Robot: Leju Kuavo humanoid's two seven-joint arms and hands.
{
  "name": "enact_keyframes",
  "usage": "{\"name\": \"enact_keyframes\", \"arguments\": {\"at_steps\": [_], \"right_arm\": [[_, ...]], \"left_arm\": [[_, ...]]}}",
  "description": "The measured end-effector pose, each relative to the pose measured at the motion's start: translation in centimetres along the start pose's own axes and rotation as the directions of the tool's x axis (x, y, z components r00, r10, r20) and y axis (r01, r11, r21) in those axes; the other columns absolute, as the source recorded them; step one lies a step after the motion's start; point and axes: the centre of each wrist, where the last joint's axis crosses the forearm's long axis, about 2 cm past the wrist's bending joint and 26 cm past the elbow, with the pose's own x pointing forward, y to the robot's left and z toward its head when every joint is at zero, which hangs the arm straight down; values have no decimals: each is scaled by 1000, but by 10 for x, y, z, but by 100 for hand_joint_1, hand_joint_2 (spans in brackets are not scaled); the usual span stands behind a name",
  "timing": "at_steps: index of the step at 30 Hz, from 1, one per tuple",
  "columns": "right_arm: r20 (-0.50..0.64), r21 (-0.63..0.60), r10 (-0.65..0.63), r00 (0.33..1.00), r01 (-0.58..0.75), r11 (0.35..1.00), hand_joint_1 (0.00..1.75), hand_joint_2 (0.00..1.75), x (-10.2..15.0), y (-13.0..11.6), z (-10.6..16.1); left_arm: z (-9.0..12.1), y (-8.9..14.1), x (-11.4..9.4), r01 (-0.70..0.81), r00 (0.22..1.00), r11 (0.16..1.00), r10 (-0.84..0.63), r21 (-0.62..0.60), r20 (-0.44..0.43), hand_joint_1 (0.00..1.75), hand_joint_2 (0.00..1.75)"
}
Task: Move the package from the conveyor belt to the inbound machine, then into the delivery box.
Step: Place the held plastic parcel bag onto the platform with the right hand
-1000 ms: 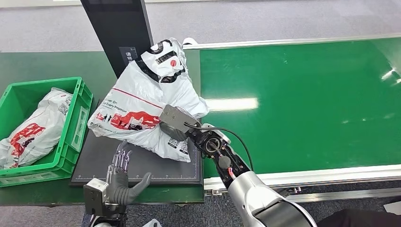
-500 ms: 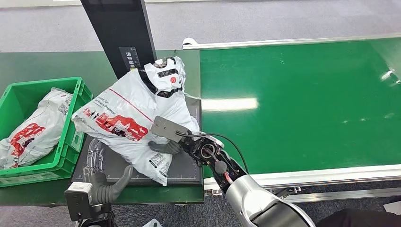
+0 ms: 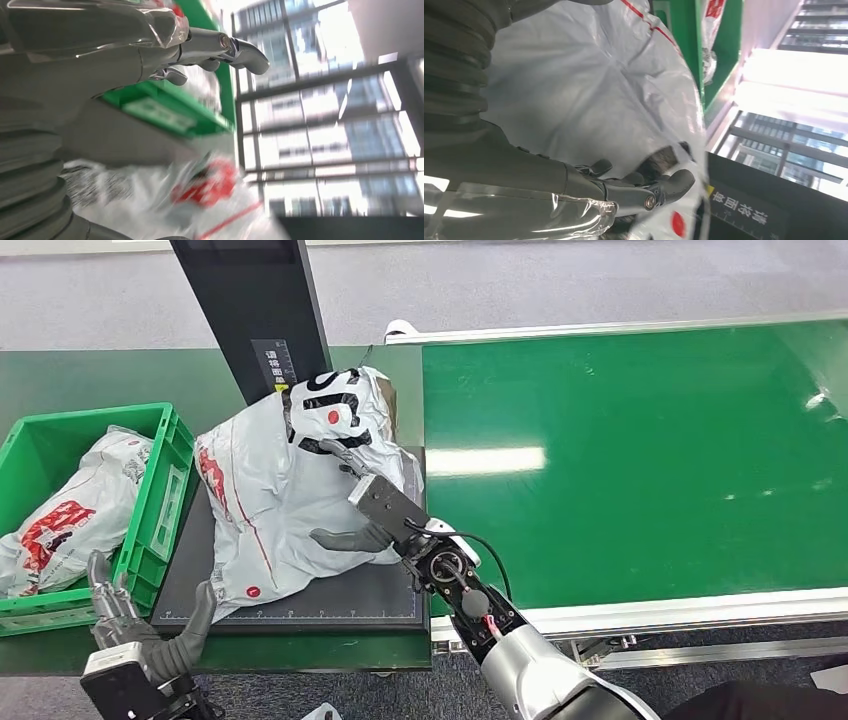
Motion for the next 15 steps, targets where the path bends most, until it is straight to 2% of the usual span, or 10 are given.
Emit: {"name": "enact_keyframes", "arguments": {"at_steps": [4, 7, 15], "right_arm": [[26, -13, -11, 1000, 12, 1000, 0, 175, -3, 3, 5], [54, -22, -27, 998, 28, 999, 0, 175, -4, 5, 8], [186, -87, -64, 980, 81, 993, 0, 175, 2, 1, 11]], "left_arm": [[-4, 6, 5, 26, 999, 996, -28, 85, 17, 0, 175], [-5, 7, 9, 39, 998, 995, -43, 93, 37, 0, 175], [-1, -15, 14, 99, 994, 990, -92, -102, 66, 0, 175]]}}
